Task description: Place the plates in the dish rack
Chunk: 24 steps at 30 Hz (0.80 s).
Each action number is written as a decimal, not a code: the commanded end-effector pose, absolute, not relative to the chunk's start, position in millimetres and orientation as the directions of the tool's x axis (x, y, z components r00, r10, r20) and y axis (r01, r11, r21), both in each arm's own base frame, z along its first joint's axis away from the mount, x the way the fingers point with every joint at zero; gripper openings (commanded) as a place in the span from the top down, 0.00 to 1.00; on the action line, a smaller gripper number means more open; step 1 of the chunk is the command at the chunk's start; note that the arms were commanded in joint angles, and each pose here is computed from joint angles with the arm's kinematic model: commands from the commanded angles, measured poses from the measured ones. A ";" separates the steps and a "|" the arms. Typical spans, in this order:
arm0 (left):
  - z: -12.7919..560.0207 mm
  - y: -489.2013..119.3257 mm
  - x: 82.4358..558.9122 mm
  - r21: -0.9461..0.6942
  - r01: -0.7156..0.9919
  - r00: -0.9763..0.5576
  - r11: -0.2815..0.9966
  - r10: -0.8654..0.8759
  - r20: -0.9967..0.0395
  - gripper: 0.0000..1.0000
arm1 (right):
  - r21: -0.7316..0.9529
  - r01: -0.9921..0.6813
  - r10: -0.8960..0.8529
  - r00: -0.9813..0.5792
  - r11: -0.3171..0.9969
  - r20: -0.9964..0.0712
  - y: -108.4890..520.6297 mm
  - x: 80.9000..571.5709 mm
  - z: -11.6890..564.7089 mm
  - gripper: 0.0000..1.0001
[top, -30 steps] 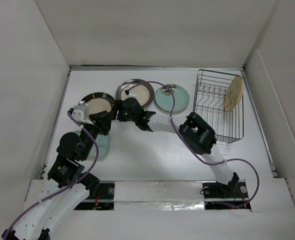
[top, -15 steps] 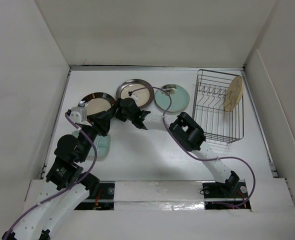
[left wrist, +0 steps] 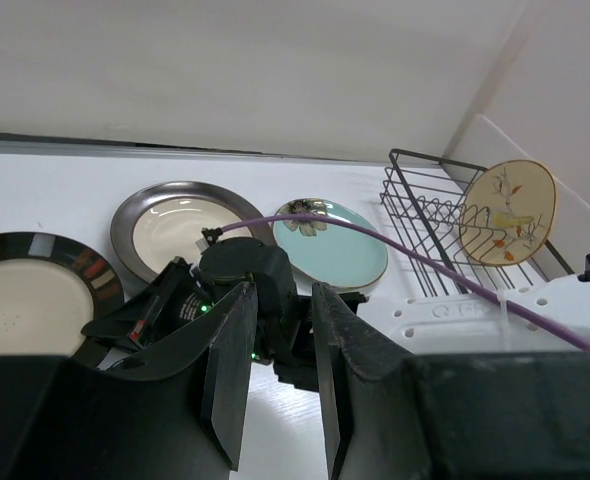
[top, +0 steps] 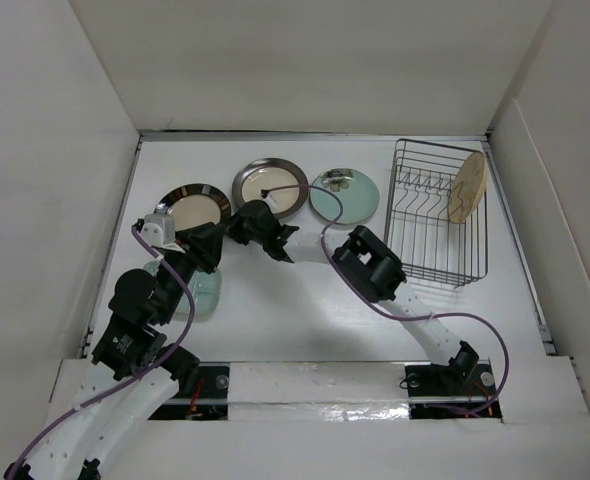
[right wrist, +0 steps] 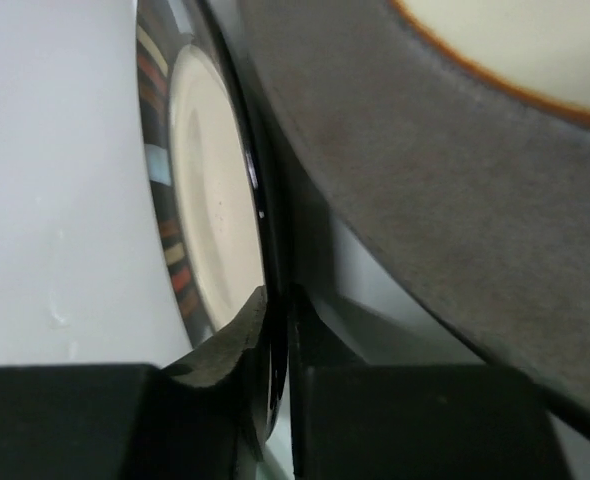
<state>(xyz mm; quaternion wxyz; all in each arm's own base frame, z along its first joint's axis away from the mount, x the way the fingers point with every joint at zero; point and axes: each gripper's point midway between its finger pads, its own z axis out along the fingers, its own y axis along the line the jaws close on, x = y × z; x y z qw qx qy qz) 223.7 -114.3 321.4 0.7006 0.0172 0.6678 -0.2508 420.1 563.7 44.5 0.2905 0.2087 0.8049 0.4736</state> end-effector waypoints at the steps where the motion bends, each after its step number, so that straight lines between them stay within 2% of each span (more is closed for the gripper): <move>1: 340.6 -112.2 221.6 -0.310 0.392 0.043 0.866 -0.354 -0.934 0.74 | 0.906 0.017 0.604 -0.751 0.422 -0.267 575.5 414.1 59.3 0.99; 7: 336.6 -113.3 225.2 -0.306 0.383 0.031 0.871 -0.343 -0.939 0.74 | 0.913 -0.196 0.590 -0.710 0.358 -0.384 575.9 406.8 127.5 1.00; 8: 336.3 -113.6 225.9 -0.304 0.383 0.031 0.872 -0.341 -0.939 0.74 | 0.907 -0.262 0.597 -0.687 0.329 -0.414 575.3 406.4 157.7 1.00; 10: 332.6 -113.7 228.0 -0.305 0.374 0.020 0.876 -0.336 -0.942 0.74 | 0.894 -0.309 0.602 -0.661 0.325 -0.448 570.5 405.0 179.1 1.00; 11: 331.5 -113.2 228.2 -0.304 0.370 0.017 0.878 -0.334 -0.942 0.74 | 0.876 -0.377 0.615 -0.626 0.299 -0.479 566.4 402.7 213.5 1.00; 14: 334.8 -112.4 227.5 -0.304 0.372 0.029 0.877 -0.338 -0.941 0.74 | 0.838 -0.467 0.634 -0.564 0.283 -0.529 552.5 395.3 254.8 1.00; 15: 334.4 -111.2 227.9 -0.303 0.366 0.031 0.880 -0.337 -0.941 0.74 | 0.821 -0.506 0.650 -0.536 0.263 -0.539 544.4 389.9 286.8 1.00; 17: 333.5 -110.6 227.2 -0.304 0.364 0.028 0.880 -0.337 -0.941 0.74 | 0.785 -0.541 0.646 -0.490 0.301 -0.585 529.2 389.0 300.5 1.00; 18: 334.6 -110.8 226.4 -0.306 0.368 0.030 0.878 -0.340 -0.940 0.74 | 0.774 -0.559 0.676 -0.450 0.296 -0.583 509.2 391.8 329.8 1.00; 21: 337.9 -109.6 224.5 -0.307 0.372 0.043 0.876 -0.346 -0.937 0.74 | 0.744 -0.561 0.704 -0.357 0.364 -0.614 458.0 397.9 352.2 1.00; 23: 338.6 -110.1 222.6 -0.308 0.379 0.041 0.873 -0.349 -0.936 0.74 | 0.734 -0.537 0.716 -0.304 0.416 -0.629 425.5 406.5 356.2 1.00; 24: 340.1 -111.7 221.1 -0.307 0.391 0.042 0.867 -0.350 -0.936 0.74 | 0.737 -0.506 0.707 -0.305 0.448 -0.639 408.7 409.2 340.2 1.00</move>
